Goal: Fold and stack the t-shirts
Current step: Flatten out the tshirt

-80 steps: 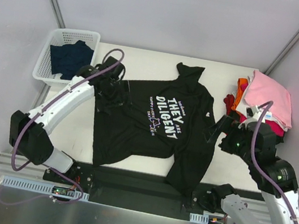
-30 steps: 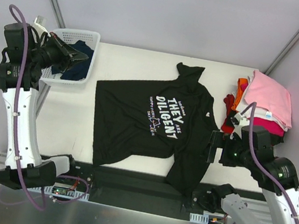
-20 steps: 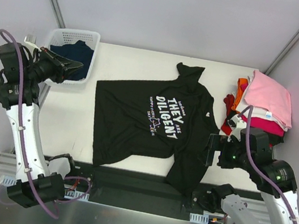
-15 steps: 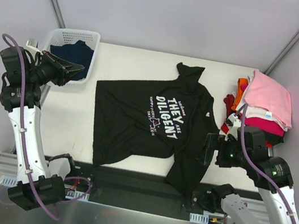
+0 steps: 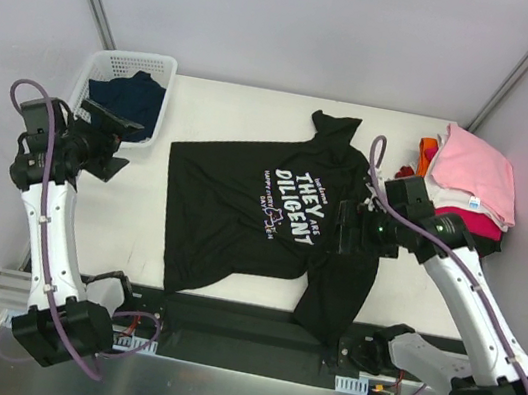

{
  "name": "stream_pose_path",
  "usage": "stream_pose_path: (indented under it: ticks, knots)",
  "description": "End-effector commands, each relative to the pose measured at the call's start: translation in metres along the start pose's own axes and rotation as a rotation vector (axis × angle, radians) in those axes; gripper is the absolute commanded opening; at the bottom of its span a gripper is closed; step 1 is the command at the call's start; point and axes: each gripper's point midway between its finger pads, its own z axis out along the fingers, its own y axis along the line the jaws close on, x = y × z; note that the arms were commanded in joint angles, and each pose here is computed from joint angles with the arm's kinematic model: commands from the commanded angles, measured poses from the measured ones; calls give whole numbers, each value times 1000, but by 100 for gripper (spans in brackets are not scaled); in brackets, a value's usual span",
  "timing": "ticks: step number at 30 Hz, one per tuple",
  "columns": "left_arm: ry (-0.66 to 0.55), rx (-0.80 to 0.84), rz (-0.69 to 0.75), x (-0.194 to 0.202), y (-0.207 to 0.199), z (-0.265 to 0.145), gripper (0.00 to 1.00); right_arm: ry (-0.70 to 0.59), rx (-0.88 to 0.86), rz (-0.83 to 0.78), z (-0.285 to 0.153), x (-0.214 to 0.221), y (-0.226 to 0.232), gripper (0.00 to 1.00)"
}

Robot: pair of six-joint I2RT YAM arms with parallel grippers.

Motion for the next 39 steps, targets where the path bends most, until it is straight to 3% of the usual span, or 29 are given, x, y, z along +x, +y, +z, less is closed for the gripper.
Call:
stream_pose_path:
  ticks: [1,2,3,7,13,17,21,23,24,27,33,34,39]
  knots:
    - [-91,-143,130,-15,12,11,85,-55,-22,-37,2,-41,12,100]
    - [-88,-177,208,-12,13,15,82,-46,11,-33,5,-46,8,100]
    - [-166,-267,265,-25,20,17,77,-18,39,-22,13,-49,4,97]
    - [-106,-380,483,-3,15,40,72,5,120,-23,19,-68,-4,98]
    - [-71,-509,690,11,36,69,72,10,305,-91,30,-83,-41,100]
    - [-12,-582,926,32,36,98,73,54,428,-93,45,-93,-70,100]
    - [122,-584,914,60,41,136,72,48,468,-20,71,-118,-90,100]
    - [216,-617,899,74,58,159,61,40,452,-1,90,-132,-94,100]
    - [240,-619,898,78,61,166,49,22,446,15,92,-144,-98,100]
    - [303,-661,919,85,77,184,37,25,425,54,110,-169,-110,100]
    - [191,-771,1025,53,82,182,33,99,314,110,130,-194,-105,97]
    - [150,-819,1077,40,83,179,26,117,297,113,136,-193,-104,95]
    - [67,-1063,1170,4,85,163,19,150,227,146,145,-185,-92,92]
